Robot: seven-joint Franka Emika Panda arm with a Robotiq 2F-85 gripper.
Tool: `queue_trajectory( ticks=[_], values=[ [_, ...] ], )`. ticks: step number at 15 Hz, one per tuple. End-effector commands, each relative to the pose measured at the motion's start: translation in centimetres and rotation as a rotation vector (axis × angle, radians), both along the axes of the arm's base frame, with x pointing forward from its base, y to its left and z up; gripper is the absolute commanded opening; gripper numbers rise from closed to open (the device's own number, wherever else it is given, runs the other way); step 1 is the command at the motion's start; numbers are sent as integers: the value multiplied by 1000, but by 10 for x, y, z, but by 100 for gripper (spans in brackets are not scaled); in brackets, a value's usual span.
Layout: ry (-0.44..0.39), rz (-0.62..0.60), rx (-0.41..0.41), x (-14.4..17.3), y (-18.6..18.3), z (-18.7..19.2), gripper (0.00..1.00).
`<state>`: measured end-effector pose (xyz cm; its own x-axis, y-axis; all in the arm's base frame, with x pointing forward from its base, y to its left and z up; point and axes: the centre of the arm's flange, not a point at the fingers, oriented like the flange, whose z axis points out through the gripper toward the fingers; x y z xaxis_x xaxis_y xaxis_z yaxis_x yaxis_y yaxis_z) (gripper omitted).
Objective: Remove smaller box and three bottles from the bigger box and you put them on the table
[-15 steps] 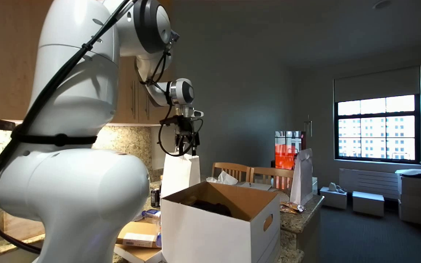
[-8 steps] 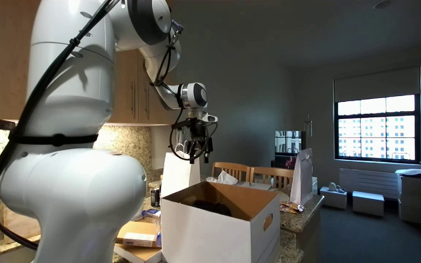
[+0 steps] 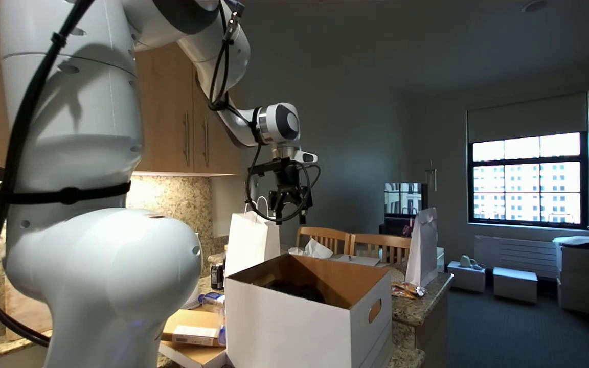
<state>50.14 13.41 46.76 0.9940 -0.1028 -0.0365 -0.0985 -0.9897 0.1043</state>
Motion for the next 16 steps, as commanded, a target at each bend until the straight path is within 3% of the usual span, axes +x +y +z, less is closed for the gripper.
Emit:
queue_trajectory(
  ticks=[1,4,5,9,16],
  values=[
    [9,39,40,-11,-22,-7,100],
    [131,124,140,0,-15,-54,100],
    [72,74,89,-5,-14,-20,100],
    [131,101,118,0,-11,-56,100],
    [130,101,119,1,-11,-55,100]
  ],
)
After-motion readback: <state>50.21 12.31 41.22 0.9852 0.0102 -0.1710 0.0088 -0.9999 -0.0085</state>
